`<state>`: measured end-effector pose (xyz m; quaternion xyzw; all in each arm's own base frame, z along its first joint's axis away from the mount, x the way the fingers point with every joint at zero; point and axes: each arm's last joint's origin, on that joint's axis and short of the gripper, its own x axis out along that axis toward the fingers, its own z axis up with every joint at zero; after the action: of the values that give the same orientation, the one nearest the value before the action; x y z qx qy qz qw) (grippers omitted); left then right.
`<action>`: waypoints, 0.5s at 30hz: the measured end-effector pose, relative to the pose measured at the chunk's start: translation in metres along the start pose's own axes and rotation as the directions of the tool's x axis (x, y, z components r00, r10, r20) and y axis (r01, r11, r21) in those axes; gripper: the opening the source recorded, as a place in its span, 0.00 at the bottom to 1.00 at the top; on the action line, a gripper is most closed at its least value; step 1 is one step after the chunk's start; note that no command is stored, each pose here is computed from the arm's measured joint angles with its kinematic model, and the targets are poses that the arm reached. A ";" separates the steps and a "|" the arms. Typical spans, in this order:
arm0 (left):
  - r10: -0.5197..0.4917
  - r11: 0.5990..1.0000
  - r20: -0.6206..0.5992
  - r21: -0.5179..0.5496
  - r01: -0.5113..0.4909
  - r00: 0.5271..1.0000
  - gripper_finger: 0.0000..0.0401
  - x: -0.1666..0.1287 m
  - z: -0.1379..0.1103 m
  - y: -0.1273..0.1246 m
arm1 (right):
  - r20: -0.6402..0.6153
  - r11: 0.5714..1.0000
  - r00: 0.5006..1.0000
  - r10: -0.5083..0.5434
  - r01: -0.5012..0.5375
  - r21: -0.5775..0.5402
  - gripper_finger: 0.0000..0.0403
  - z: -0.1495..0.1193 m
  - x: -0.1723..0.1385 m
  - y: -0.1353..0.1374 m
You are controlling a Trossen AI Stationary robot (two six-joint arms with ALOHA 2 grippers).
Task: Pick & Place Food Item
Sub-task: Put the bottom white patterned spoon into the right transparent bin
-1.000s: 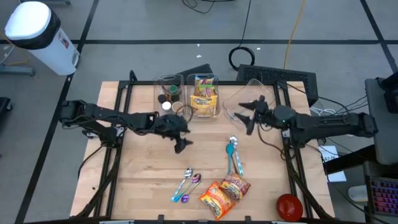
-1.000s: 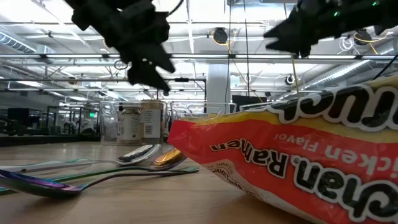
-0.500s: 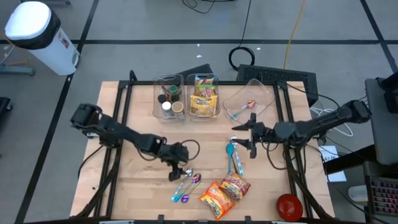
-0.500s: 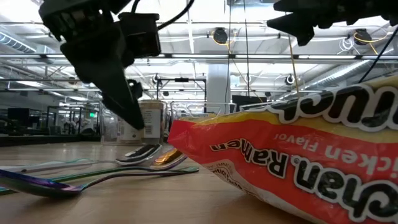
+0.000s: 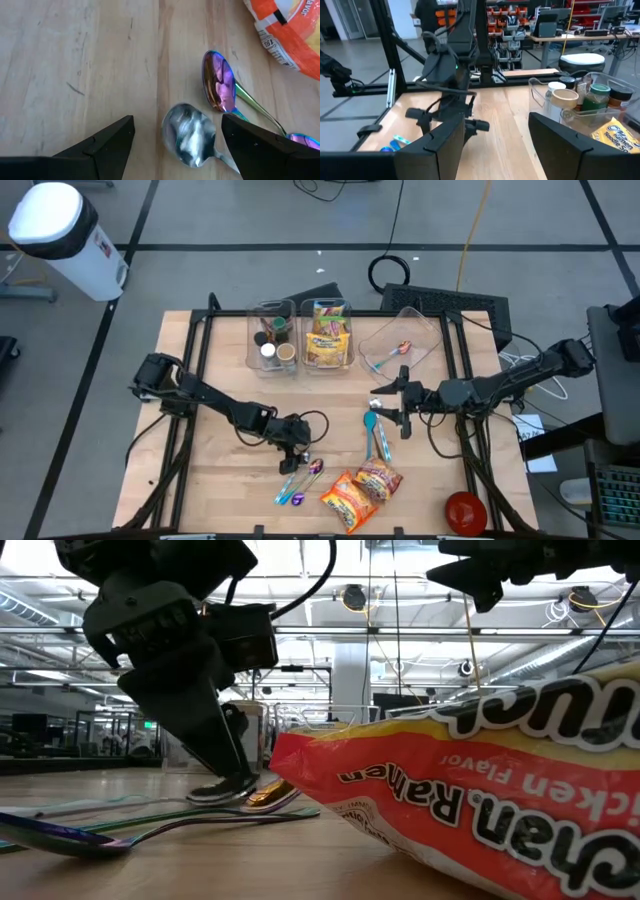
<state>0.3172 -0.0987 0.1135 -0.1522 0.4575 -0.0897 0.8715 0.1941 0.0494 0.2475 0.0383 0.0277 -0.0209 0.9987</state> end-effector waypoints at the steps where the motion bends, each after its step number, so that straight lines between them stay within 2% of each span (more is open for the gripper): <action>1: -0.002 1.000 -0.002 0.001 0.002 1.000 0.78 0.000 0.000 0.000 | 0.001 1.000 1.000 0.000 0.000 0.001 0.53 0.000 0.000 0.000; 5: -0.003 1.000 -0.009 0.012 0.003 1.000 0.69 0.001 -0.002 -0.002 | -0.001 1.000 1.000 -0.001 0.001 0.000 0.53 0.000 0.000 0.000; 15: 0.017 1.000 -0.023 -0.018 -0.017 1.000 0.26 0.001 -0.004 0.000 | -0.008 1.000 1.000 -0.002 0.002 -0.003 0.53 -0.001 0.000 0.000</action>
<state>0.3148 -0.1000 0.1104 -0.1551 0.4696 -0.0800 0.8654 0.1945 0.0494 0.2464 0.0369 0.0320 -0.0216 0.9986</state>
